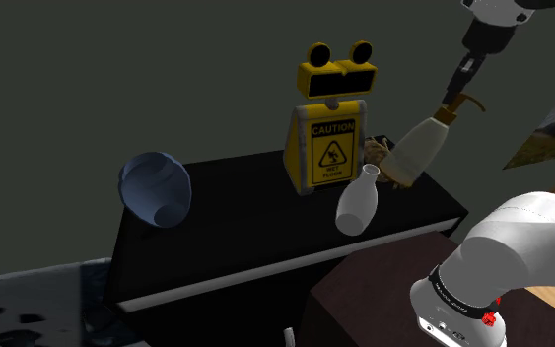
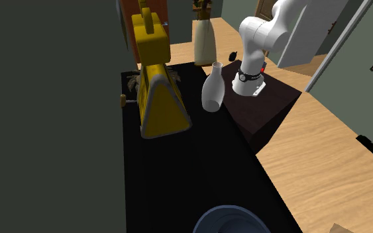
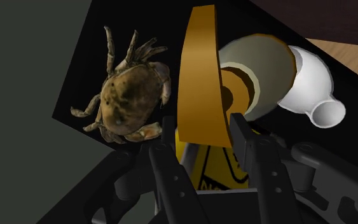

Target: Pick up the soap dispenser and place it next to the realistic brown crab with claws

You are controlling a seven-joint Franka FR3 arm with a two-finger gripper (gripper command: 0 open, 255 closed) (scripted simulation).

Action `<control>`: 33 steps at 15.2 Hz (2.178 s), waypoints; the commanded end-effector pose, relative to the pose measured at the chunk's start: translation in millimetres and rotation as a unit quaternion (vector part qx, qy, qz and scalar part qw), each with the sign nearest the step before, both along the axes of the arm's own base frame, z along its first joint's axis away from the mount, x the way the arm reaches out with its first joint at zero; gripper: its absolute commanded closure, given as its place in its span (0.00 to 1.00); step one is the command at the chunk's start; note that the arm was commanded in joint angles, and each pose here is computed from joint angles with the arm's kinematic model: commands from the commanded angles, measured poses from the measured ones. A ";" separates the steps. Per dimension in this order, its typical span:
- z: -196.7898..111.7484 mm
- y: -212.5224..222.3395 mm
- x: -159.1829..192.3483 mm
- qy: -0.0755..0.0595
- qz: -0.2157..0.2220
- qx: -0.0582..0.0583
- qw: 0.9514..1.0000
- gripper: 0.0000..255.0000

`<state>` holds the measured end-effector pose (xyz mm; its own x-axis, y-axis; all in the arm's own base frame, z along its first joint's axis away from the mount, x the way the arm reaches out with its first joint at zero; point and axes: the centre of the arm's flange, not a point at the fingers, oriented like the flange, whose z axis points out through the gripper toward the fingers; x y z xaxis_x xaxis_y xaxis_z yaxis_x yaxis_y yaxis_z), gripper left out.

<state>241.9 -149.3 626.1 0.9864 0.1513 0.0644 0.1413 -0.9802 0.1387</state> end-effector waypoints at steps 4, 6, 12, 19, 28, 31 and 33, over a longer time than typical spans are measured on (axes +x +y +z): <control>-26.6 -0.1 -0.7 0.000 0.000 0.000 1.000 1.00; -37.2 -0.1 -0.7 0.000 0.000 0.000 1.000 1.00; -68.8 -0.1 -0.7 0.000 0.000 0.000 1.000 1.00; -105.8 -0.1 -0.7 0.000 0.000 0.000 1.000 1.00; -153.3 -0.1 -0.7 0.000 0.000 0.000 1.000 1.00; -169.2 -0.1 -0.7 0.000 0.000 0.000 1.000 1.00; -180.8 -0.1 -0.7 0.000 0.000 0.000 1.000 1.00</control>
